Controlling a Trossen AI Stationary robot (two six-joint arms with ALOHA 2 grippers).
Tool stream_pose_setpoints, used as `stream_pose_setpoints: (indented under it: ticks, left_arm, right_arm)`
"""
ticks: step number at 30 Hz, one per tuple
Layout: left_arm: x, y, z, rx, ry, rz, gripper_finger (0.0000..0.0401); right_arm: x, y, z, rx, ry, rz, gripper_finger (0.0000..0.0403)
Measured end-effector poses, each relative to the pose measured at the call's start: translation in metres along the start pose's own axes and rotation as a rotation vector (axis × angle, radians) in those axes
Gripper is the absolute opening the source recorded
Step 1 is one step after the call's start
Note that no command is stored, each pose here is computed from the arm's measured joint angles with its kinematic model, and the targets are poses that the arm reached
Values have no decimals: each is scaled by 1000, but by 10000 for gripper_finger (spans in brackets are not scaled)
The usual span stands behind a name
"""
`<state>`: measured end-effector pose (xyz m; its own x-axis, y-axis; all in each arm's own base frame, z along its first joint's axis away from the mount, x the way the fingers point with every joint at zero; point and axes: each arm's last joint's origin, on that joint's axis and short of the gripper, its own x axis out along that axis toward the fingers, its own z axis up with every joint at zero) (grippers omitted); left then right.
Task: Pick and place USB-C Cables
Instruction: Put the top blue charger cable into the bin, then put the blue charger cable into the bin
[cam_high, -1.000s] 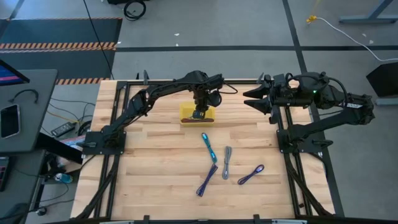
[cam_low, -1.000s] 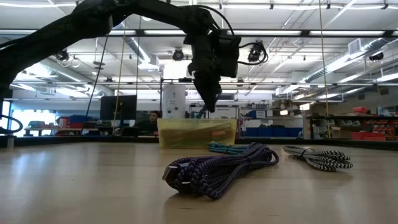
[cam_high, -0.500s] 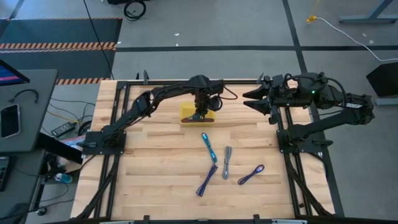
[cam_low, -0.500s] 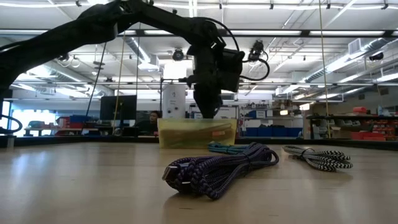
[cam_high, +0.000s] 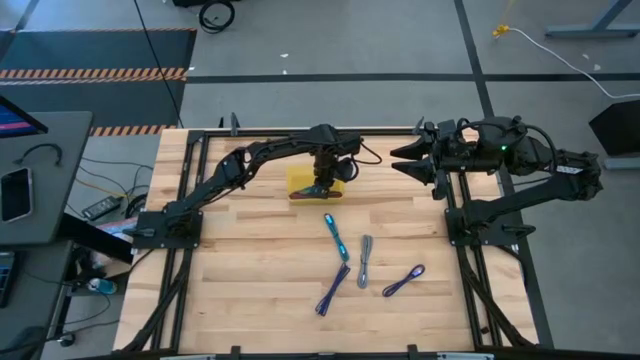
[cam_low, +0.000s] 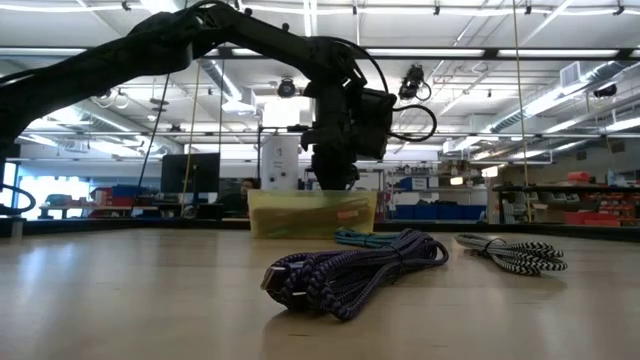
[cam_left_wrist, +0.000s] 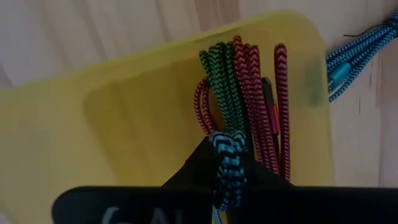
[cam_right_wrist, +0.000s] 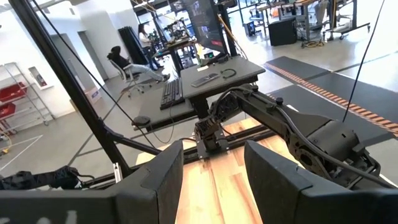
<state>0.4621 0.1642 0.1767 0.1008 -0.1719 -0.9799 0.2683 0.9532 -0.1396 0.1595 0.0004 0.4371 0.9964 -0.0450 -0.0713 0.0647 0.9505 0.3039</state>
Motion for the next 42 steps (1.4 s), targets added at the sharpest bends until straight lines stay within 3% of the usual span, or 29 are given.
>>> stream_pose_setpoints:
  ticks: [4, 11, 23, 28, 42]
  left_arm:
    - [0, 1, 0, -20, -5, 2, 17]
    - [0, 1, 1, -22, -13, 8, 75]
    - [1, -3, 8, -4, -38, 26, 66]
    - [1, -1, 6, -58, -39, 25, 74]
    - [-2, 7, 0, -114, -28, 38, 153]
  right_arm:
    - [0, 0, 0, 0, 0, 0, 176]
    - [0, 0, 0, 0, 0, 0, 176]
    - [0, 0, 0, -1, 0, 0, 176]
    - [0, 0, 0, -2, 0, 0, 176]
    - [0, 0, 0, -2, 2, 0, 176]
